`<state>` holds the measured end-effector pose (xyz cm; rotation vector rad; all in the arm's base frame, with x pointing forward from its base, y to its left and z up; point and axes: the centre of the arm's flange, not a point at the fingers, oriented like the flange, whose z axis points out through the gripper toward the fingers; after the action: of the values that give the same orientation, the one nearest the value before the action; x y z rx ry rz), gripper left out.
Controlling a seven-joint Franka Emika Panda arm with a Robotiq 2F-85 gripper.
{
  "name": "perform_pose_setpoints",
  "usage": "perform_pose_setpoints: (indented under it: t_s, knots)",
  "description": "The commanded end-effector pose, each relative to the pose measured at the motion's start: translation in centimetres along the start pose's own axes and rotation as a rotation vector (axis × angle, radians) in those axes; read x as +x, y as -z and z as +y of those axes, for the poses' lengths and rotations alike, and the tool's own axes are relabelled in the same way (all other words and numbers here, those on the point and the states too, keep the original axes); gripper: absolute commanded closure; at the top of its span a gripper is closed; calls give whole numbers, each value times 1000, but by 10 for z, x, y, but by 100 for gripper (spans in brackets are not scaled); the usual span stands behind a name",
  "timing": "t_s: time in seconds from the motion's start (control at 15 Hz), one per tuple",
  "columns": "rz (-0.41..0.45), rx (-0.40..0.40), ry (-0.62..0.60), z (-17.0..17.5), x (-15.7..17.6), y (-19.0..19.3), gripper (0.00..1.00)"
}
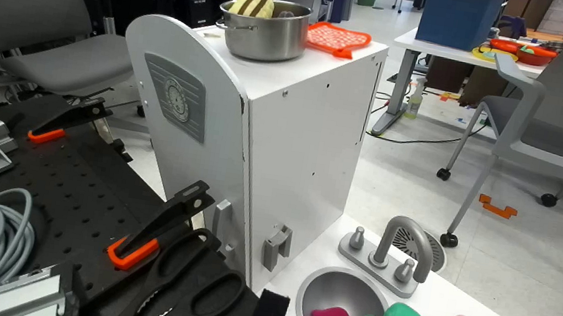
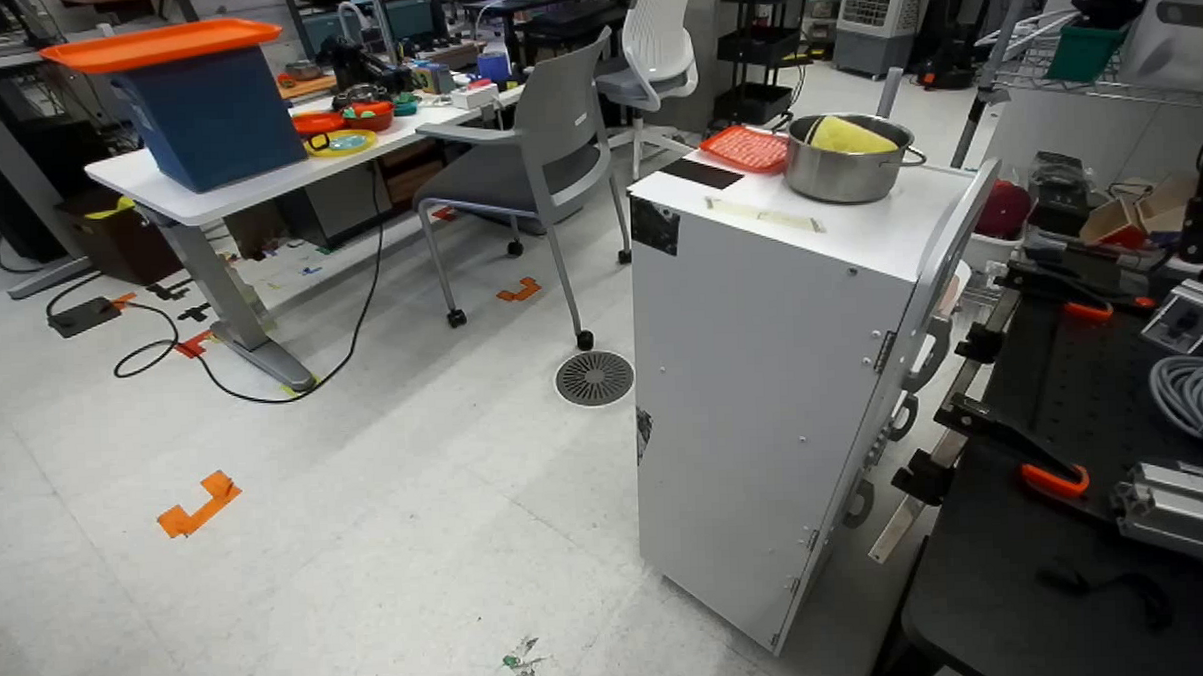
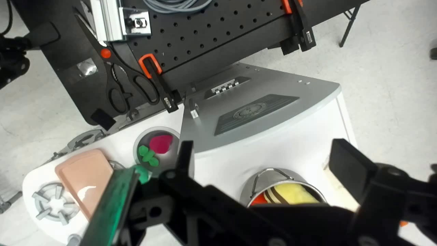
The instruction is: Remove the yellow sponge from the pot
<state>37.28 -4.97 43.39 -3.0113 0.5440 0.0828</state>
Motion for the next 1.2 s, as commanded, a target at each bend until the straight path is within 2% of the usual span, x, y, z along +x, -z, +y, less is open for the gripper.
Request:
perform_pose_setpoints:
  t_s: [0.0,0.13,0.2,0.8,1.13]
  knots:
    - [52,1,74,-5,28,17,0]
    - [107,46,98,-11,40,23,0]
    - [78,13,65,-5,21,18,0]
    - [58,19,49,-4,27,12,0]
    - [62,-28,21,-11,43,17,0]
